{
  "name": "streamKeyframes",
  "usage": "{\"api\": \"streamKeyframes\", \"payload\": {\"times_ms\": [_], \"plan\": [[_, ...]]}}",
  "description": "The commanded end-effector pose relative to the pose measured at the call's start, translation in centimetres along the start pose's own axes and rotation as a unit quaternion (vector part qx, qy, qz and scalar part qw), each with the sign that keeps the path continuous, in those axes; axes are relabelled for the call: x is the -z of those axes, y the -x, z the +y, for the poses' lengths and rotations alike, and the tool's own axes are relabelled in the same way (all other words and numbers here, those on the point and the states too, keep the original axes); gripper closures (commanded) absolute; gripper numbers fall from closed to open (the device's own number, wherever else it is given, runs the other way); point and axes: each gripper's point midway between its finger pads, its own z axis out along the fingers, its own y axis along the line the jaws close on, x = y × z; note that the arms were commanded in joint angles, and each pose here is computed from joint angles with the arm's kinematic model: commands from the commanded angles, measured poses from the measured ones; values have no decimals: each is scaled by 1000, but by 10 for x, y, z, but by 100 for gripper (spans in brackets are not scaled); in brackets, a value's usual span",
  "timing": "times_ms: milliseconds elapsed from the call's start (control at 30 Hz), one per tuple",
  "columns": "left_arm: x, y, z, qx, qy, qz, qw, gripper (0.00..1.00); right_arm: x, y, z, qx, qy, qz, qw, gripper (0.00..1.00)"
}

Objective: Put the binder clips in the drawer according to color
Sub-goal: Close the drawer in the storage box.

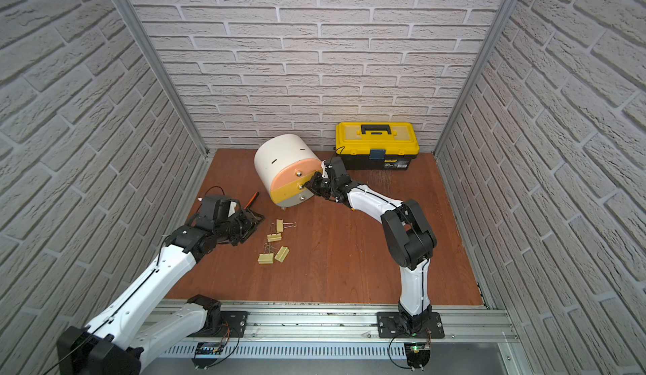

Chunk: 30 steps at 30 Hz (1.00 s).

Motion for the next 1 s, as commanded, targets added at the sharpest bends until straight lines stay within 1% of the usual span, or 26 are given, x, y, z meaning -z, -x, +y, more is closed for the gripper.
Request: {"api": "streamKeyframes", "payload": {"times_ms": [0,167,300,433,500,600,667,700,767,867,967], "plan": [[10,6,-11,-12,-19,-8,1000,47,-10,14,15,-3,32,-25,999,98],[14,8,-10,-14,-17,-8,1000,46,-15,15,14,-14,38,-28,999,98],[15,7,-9,-15,-17,-8,1000,47,-12,12,10,-14,34,-28,999,98],[16,8,-9,-17,-16,-9,1000,46,-9,5,-2,-15,21,-25,999,98],[17,8,-10,-18,-18,-11,1000,47,3,3,3,-10,24,-29,999,98],[19,7,-10,-18,-18,-11,1000,45,9,-6,-9,-13,11,-26,1000,96],[20,7,-9,-19,-17,-11,1000,45,12,-12,-19,-16,4,-23,1000,93],[21,7,-8,-17,-17,-12,1000,45,13,-15,-21,-17,3,-21,1000,89],[22,5,-7,-17,-16,-12,1000,45,14,-21,-28,-19,-1,-20,1000,79],[25,3,-3,-15,-15,-12,1000,45,14,-28,-31,-16,-4,-16,1000,67],[27,1,1,-12,-13,-10,1000,45,10,-34,-34,-14,-5,-11,1000,62]]}}
